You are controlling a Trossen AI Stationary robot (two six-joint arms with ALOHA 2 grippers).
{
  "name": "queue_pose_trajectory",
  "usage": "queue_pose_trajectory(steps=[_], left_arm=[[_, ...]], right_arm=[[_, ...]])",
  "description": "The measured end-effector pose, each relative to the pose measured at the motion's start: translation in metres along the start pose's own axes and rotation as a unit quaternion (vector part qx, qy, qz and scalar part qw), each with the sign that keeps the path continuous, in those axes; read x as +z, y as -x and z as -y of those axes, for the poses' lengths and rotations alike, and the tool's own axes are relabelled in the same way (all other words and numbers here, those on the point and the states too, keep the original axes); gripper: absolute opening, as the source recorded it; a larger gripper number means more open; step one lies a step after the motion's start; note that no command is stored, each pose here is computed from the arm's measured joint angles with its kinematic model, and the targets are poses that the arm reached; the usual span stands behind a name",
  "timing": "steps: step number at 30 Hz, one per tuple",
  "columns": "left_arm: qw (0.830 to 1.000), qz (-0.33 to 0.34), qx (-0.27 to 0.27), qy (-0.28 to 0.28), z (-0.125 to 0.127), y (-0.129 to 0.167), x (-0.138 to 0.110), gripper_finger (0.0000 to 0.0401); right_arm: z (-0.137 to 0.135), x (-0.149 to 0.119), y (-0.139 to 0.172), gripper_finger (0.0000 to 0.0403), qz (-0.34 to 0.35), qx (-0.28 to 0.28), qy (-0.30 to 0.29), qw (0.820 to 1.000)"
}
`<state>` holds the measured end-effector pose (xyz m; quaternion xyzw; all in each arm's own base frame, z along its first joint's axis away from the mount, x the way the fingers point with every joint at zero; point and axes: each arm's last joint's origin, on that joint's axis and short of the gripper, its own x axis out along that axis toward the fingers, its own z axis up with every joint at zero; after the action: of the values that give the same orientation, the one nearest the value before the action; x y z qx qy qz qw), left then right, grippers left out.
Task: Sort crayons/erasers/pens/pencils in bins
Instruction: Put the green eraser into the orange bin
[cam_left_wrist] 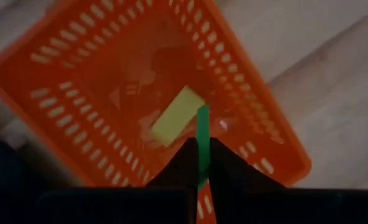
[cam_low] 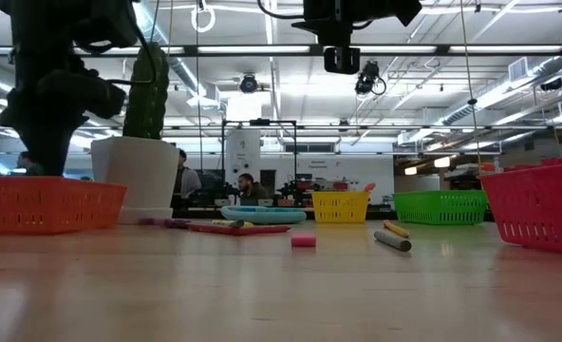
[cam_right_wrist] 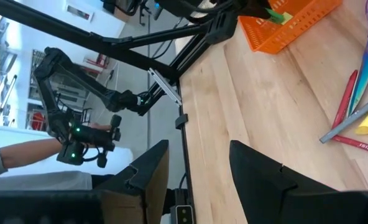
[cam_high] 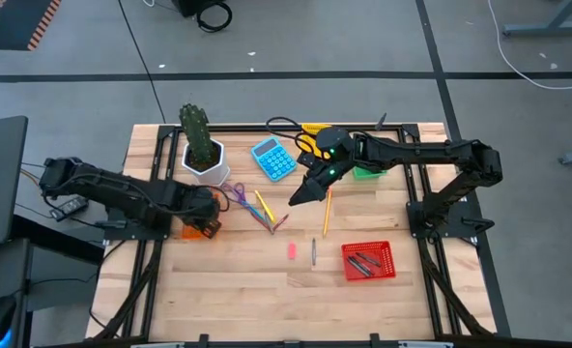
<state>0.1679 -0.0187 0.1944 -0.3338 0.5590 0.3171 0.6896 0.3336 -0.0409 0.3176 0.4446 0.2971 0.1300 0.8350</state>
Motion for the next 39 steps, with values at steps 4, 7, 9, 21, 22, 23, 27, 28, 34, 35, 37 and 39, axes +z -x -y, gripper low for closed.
queue_pose_trajectory(steps=[4, 7, 9, 21, 22, 23, 27, 28, 34, 35, 37, 39], left_arm=[[1.0, 0.004, 0.003, -0.017, -0.005, -0.001, 0.009, 0.0029], [1.0, 0.006, 0.008, -0.026, -0.01, -0.002, 0.017, 0.0038], [0.999, 0.008, 0.011, -0.029, -0.014, -0.002, 0.023, 0.0037], [0.999, -0.018, -0.005, -0.03, -0.018, -0.017, 0.043, 0.0044], [0.999, -0.021, -0.003, -0.032, -0.017, -0.018, 0.043, 0.0044], [0.999, -0.023, -0.002, -0.034, -0.016, -0.02, 0.044, 0.0043], [0.999, -0.029, 0.001, -0.044, -0.014, -0.026, 0.046, 0.0027], [0.998, -0.031, 0.003, -0.046, -0.013, -0.028, 0.047, 0.0024], [0.997, -0.051, 0.015, -0.057, -0.01, -0.038, 0.048, 0.0045], [0.997, -0.056, 0.019, -0.058, -0.01, -0.04, 0.048, 0.0051], [0.996, -0.063, 0.023, -0.061, -0.01, -0.043, 0.048, 0.0058], [0.995, -0.07, 0.026, -0.063, -0.009, -0.046, 0.048, 0.0059]], right_arm=[[0.0, 0.0, 0.0, 0.0174, 0.001, -0.001, 0.0, 1.0], [0.0, 0.0, 0.0, 0.0174, 0.001, -0.001, 0.0, 1.0], [0.0, 0.0, 0.0, 0.0174, 0.001, -0.001, 0.0, 1.0], [0.001, 0.0, 0.0, 0.0174, -0.001, -0.004, -0.007, 1.0], [0.001, -0.001, 0.0, 0.0174, 0.0, -0.006, -0.007, 1.0], [0.001, -0.001, 0.0, 0.0174, 0.0, -0.008, -0.007, 1.0], [0.002, -0.001, 0.0, 0.0174, 0.002, -0.014, -0.007, 1.0], [0.002, -0.001, 0.0, 0.0174, 0.002, -0.017, -0.008, 1.0], [0.003, -0.001, 0.0, 0.0174, 0.002, -0.019, -0.006, 1.0], [0.003, -0.001, 0.0, 0.0174, 0.001, -0.019, -0.006, 1.0], [0.003, -0.002, 0.0, 0.0174, 0.001, -0.02, -0.006, 1.0], [0.003, -0.002, 0.0, 0.0174, 0.0, -0.021, -0.007, 1.0]])
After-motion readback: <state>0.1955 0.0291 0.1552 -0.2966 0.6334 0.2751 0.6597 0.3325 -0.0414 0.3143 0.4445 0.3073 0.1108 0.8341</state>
